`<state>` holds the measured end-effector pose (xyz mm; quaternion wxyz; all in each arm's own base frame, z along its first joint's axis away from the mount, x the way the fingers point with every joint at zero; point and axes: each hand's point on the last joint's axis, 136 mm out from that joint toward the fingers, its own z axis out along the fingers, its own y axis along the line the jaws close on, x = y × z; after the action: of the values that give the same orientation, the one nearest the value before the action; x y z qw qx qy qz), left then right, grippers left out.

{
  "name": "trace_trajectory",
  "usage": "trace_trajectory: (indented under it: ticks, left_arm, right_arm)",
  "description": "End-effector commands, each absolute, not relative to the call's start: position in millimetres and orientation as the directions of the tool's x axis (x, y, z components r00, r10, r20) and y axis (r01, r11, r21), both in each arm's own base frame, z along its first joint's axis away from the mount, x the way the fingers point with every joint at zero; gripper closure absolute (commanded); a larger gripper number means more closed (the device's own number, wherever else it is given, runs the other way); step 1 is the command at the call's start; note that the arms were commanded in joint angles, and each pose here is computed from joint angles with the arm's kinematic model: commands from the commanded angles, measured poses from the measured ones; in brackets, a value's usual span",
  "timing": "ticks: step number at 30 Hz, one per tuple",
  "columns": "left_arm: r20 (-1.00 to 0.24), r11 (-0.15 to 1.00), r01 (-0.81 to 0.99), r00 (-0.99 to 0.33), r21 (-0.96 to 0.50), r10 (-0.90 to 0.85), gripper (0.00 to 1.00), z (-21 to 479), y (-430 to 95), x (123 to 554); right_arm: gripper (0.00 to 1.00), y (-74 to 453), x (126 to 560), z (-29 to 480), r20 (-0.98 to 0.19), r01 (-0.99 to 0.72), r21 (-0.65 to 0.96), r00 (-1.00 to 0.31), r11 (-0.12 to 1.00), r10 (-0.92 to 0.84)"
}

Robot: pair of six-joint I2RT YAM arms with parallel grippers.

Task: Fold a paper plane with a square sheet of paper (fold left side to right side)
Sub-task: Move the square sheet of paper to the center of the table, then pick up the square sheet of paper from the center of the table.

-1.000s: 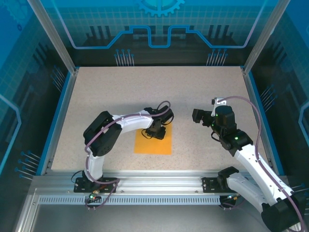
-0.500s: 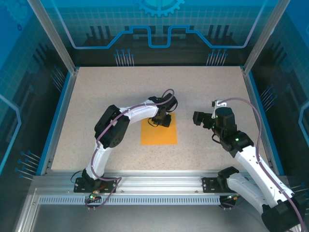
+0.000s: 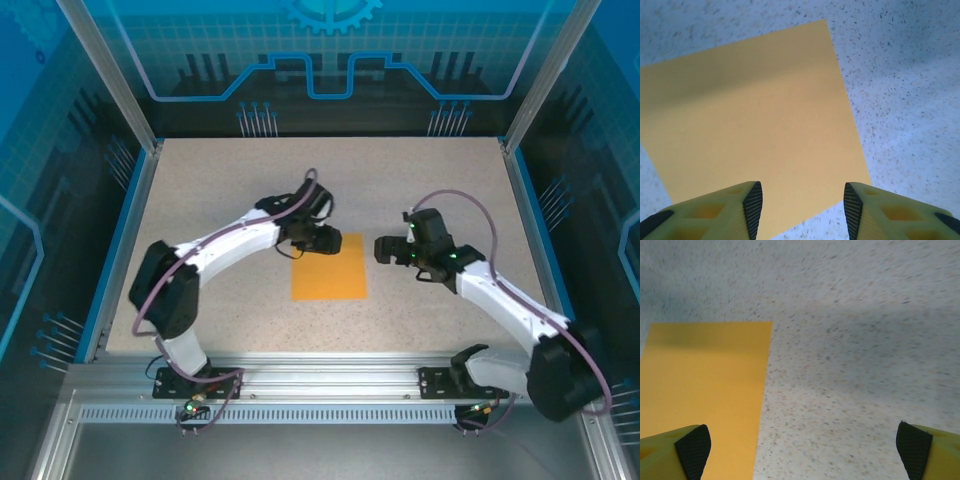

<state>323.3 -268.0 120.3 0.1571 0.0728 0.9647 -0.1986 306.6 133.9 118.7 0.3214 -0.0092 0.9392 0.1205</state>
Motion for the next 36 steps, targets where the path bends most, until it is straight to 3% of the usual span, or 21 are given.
trace_trajectory:
  ticks: [1,6,16,28,36]
  left_arm:
    - [-0.207,0.855,0.108,-0.978,-0.507,0.001,0.50,101,-261,301]
    - [-0.125,0.819,0.033,-0.991,-0.573,-0.047,0.52,78,-250,288]
    - [-0.053,0.863,-0.021,-0.997,-0.505,-0.055,0.55,41,-238,280]
    - [-0.003,0.902,-0.055,-0.998,-0.428,-0.062,0.56,11,-224,269]
    - [0.000,0.909,-0.061,-0.998,-0.413,-0.067,0.57,5,-221,270]
  right_arm:
    - [0.00,166,324,119,-0.602,-0.163,0.231,-0.799,0.959,0.010]
    - [0.00,201,346,96,-0.549,-0.212,0.216,-0.833,0.953,-0.061]
    - [0.00,238,370,52,-0.448,-0.229,0.208,-0.887,0.951,-0.116]
    - [0.00,247,357,15,-0.344,-0.205,0.173,-0.929,0.963,-0.136]
    - [0.00,264,338,23,-0.335,-0.236,0.229,-0.930,0.944,-0.151]
